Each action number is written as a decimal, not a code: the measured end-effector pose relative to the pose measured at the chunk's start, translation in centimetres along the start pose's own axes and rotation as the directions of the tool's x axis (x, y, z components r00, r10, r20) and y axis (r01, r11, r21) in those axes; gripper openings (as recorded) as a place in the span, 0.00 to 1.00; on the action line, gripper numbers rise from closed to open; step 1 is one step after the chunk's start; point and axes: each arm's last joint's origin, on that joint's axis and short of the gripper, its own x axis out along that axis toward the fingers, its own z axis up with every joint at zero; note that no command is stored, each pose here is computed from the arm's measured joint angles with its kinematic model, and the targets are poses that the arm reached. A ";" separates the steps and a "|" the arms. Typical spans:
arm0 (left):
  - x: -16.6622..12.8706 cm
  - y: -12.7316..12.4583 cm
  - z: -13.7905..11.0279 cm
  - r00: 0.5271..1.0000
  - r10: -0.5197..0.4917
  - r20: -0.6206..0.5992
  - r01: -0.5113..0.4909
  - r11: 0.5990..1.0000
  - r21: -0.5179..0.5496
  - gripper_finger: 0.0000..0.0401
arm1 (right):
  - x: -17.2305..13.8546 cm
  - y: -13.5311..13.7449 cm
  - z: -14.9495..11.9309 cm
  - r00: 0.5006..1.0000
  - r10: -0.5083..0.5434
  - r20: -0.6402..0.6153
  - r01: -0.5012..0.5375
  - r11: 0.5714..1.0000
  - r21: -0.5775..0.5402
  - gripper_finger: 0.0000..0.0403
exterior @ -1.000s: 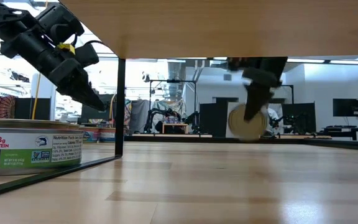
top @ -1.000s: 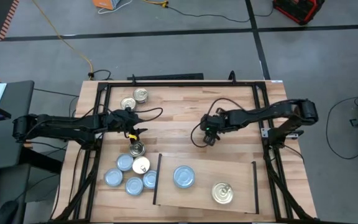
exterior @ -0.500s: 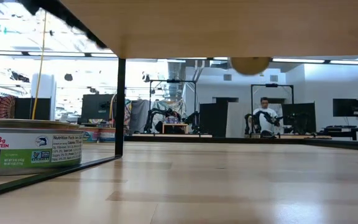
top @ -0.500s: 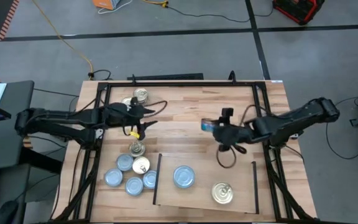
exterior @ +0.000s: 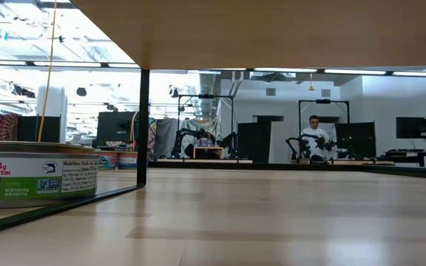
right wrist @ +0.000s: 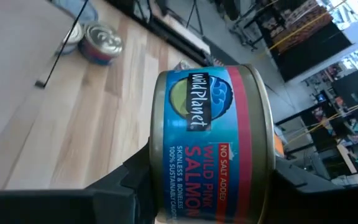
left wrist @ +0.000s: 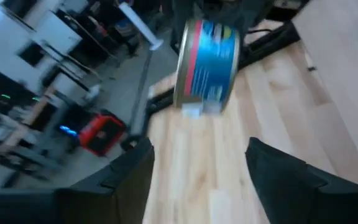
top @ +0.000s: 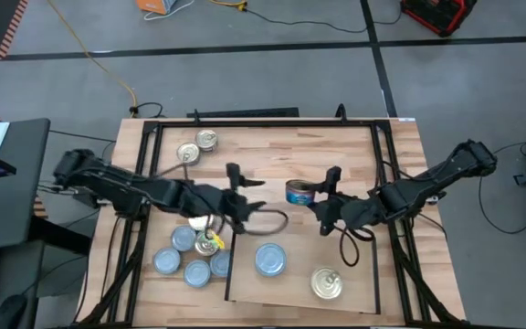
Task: Stack canned seafood by type on shelf
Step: Stack the blue-pink tuna can on the top of the blue-pink tuna can on the shelf
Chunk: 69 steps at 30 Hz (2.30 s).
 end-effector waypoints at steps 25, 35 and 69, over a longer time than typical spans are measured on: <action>3.9 -3.4 5.2 0.999 0.036 0.019 -0.039 0.990 0.136 0.79 | -2.6 1.5 2.5 0.978 0.027 0.208 -0.020 0.999 -0.031 0.52; 4.0 -3.4 5.6 0.994 -0.042 0.101 0.027 0.989 0.145 0.47 | -2.8 1.2 3.2 0.961 0.026 0.276 -0.030 0.999 0.012 0.57; 1.8 -5.1 7.5 0.978 -0.041 0.203 -0.001 0.979 0.206 0.46 | -6.4 -2.1 -2.1 0.981 0.182 0.069 -0.194 0.883 0.427 0.90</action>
